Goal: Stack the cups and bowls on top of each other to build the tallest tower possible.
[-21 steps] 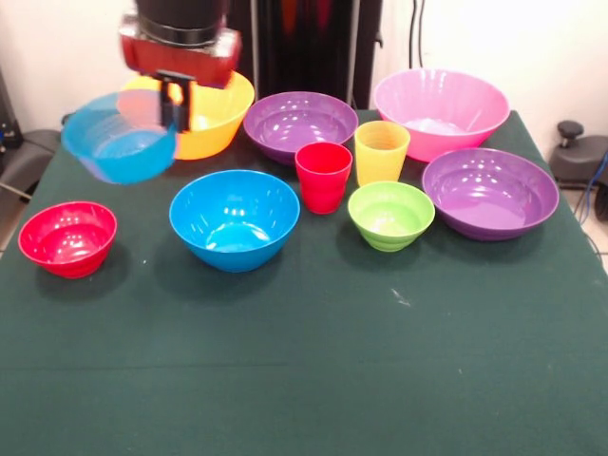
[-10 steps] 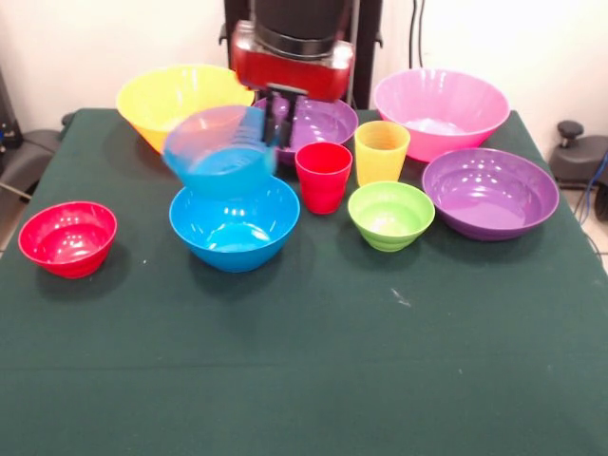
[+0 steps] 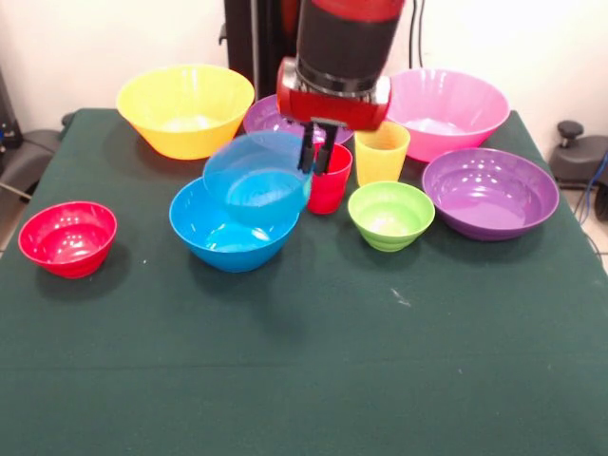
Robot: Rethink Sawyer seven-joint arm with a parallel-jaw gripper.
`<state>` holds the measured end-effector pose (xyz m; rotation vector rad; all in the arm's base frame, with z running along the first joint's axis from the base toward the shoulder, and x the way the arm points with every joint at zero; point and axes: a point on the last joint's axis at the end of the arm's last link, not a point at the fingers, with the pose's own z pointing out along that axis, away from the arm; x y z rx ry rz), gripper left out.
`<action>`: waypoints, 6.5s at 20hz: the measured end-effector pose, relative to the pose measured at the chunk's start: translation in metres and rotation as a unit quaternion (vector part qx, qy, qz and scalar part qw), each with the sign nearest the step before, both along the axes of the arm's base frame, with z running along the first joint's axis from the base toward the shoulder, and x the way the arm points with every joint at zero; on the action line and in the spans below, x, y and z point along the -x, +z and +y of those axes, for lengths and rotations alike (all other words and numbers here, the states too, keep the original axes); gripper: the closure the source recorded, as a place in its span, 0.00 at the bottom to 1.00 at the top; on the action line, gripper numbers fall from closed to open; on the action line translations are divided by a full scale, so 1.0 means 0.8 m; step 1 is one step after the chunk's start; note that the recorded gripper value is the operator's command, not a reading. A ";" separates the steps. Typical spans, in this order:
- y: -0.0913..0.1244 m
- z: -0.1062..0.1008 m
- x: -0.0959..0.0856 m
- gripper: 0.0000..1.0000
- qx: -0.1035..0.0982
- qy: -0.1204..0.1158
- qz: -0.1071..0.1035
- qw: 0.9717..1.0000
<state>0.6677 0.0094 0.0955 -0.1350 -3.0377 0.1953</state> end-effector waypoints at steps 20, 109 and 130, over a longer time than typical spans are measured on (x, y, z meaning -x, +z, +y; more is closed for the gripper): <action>-0.095 0.041 -0.074 1.00 0.008 0.030 -0.020 0.999; 0.051 0.016 -0.029 0.00 -0.015 -0.101 -0.055 0.993; -0.016 -0.019 0.117 0.00 -0.001 -0.135 -0.041 0.990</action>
